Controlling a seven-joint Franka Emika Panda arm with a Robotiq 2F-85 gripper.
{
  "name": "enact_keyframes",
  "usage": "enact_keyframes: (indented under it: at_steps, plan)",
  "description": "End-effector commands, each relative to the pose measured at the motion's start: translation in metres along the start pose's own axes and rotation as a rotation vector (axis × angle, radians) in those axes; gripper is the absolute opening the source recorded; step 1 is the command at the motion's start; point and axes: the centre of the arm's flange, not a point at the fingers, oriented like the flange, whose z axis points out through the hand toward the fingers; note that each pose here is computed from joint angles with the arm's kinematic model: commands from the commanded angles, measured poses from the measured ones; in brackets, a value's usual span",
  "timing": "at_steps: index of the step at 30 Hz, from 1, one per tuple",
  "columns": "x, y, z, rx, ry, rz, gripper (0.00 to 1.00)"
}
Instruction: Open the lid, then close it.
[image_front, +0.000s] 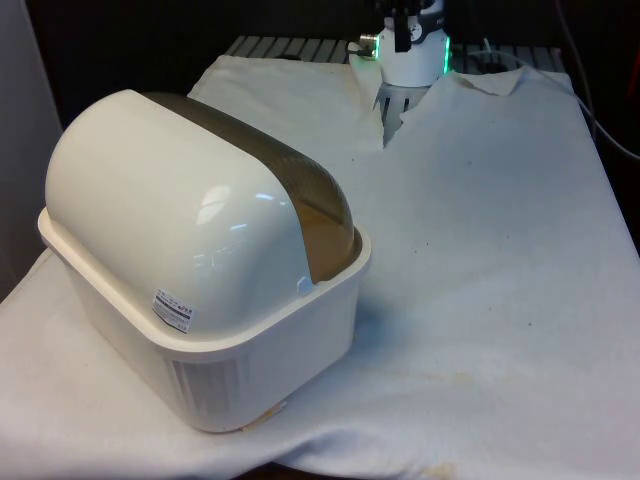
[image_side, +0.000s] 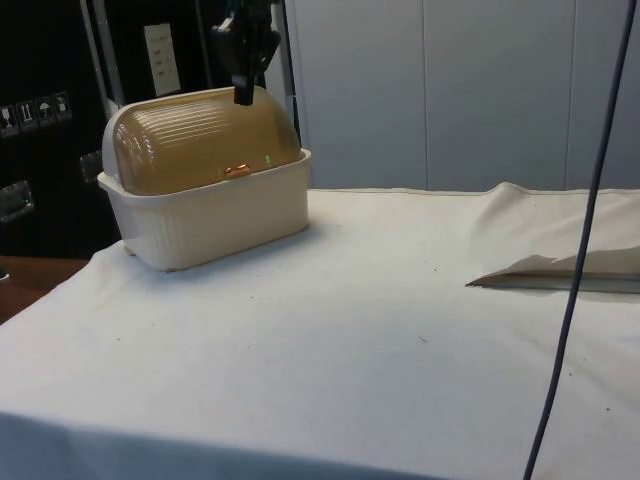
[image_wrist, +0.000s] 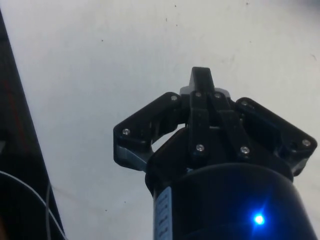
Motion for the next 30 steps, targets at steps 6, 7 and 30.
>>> enact_keyframes:
  at_steps: [6, 7, 30]
  plan:
    - [-0.004, -0.002, 0.011, 0.024, 0.024, 0.036, 0.0]
    - [-0.004, -0.002, 0.012, 0.027, 0.027, 0.04, 0.0]
    - [-0.013, 0.0, 0.055, 0.094, 0.064, 0.159, 0.0]
